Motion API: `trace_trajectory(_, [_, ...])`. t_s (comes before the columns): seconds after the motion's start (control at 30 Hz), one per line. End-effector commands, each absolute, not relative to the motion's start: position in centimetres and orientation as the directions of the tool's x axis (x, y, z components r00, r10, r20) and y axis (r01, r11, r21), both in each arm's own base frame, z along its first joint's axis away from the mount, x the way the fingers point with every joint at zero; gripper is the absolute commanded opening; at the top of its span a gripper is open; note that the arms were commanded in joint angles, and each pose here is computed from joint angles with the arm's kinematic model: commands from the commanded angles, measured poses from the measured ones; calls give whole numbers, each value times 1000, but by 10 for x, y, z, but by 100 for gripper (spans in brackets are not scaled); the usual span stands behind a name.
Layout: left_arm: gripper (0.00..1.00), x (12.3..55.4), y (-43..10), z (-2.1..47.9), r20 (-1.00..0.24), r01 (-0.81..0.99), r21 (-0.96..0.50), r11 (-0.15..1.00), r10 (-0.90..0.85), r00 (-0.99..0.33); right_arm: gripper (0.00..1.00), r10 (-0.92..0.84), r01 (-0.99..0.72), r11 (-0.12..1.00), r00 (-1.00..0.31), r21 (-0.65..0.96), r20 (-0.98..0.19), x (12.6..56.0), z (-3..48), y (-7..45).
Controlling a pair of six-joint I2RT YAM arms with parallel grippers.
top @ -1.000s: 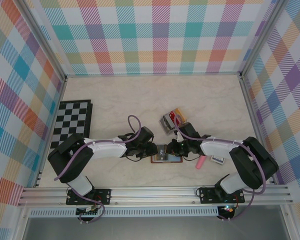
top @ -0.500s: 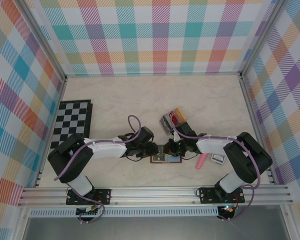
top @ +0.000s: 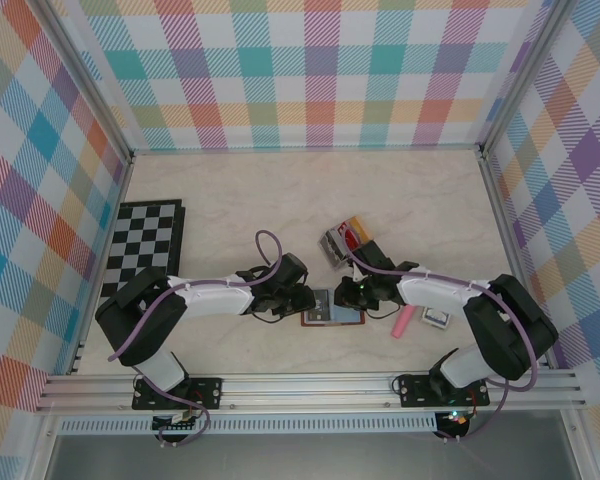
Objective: Put the credit cards into the card holder
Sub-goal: Insert the credit card into the card slot, then move the storage box to the center of the table.
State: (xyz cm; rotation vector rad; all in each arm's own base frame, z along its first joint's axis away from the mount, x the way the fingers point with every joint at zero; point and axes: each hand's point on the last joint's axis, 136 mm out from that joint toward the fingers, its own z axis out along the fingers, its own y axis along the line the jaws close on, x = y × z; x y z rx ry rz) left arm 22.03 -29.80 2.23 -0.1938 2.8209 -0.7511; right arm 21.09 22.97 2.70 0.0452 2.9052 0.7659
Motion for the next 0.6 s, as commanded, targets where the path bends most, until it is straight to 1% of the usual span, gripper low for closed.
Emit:
trace_trajectory(0.0, [33,205,-290,-3,-128,-84,-444,892,-156,-979,19,45,8,941,-994,339,-103,201,11,201])
trace_trajectory(0.07, [33,205,-288,-3,-130,-87,-441,893,-159,-979,20,39,2,955,-992,297,-118,201,13,192])
trace_trajectory(0.13, [32,205,-287,-2,-135,-85,-440,894,-159,-978,22,17,-28,951,-990,309,-143,204,22,194])
trace_trajectory(0.23, [32,205,-289,2,-137,-80,-455,887,-159,-978,30,-5,-80,930,-979,360,-202,211,47,205])
trace_trajectory(0.27, [32,206,-290,5,-140,-78,-461,884,-160,-977,34,-9,-92,929,-974,358,-228,214,56,204])
trace_trajectory(0.37, [33,210,-290,18,-166,-70,-477,876,-168,-972,51,-6,-108,951,-942,288,-334,230,89,190])
trace_trajectory(0.43, [33,213,-290,28,-190,-62,-485,872,-174,-966,65,-5,-112,963,-916,244,-402,243,112,179])
trace_trajectory(0.47, [34,214,-290,33,-200,-57,-489,871,-176,-964,69,2,-109,965,-906,237,-423,249,121,175])
trace_trajectory(0.57, [35,218,-289,48,-235,-42,-496,867,-180,-955,81,75,-68,953,-892,297,-445,276,142,160])
